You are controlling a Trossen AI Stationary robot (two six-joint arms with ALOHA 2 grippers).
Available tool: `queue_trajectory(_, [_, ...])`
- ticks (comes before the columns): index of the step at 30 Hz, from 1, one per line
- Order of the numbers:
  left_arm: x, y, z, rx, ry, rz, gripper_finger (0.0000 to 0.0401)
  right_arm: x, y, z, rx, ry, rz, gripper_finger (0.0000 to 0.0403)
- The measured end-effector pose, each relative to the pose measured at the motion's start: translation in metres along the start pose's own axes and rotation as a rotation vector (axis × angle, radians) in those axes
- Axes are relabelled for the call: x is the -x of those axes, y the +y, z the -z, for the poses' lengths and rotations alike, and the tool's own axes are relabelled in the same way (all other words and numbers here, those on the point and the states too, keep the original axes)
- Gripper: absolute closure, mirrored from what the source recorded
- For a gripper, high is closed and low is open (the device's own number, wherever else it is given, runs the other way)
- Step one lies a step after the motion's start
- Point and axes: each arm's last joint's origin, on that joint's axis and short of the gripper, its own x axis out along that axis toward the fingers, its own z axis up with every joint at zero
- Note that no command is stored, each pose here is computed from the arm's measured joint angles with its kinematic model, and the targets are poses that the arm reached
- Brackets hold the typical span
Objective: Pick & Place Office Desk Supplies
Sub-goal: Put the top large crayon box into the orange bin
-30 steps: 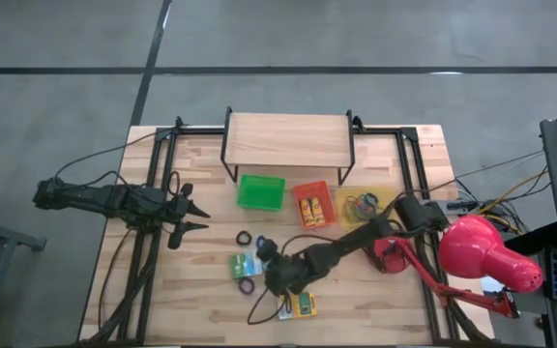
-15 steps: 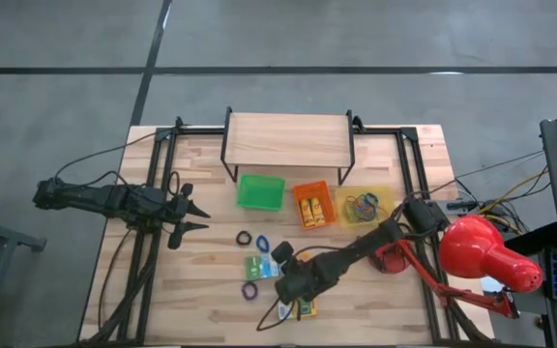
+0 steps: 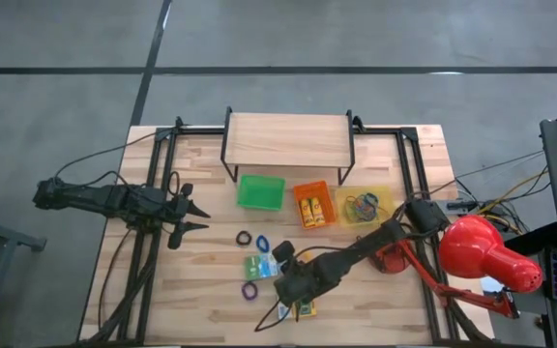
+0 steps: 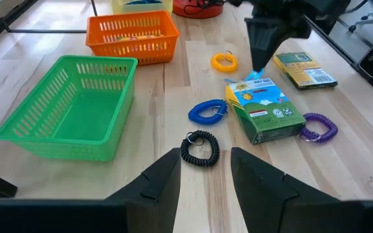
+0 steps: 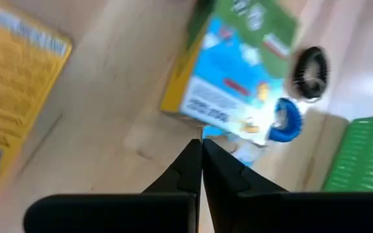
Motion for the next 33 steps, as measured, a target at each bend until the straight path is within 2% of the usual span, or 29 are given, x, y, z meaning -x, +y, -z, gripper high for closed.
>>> queue_trajectory(9, [0.0, 0.0, 0.0, 0.0, 0.0, 0.0, 0.0259, 0.041, -0.021, -0.007, -0.226, -0.107, -0.009, 0.0394])
queue_trajectory(20, [0.0, 0.0, 0.0, 0.0, 0.0, 0.0, 0.0259, 0.031, -0.012, 0.005, -0.203, -0.064, -0.049, 0.0394])
queue_trajectory(28, [0.0, 0.0, 0.0, 0.0, 0.0, 0.0, 0.0259, 0.026, -0.014, 0.01, -0.258, -0.043, -0.047, 0.0393])
queue_trajectory(33, [0.0, 0.0, 0.0, 0.0, 0.0, 0.0, 0.0259, 0.024, -0.015, 0.012, -0.294, -0.039, -0.046, 0.0374])
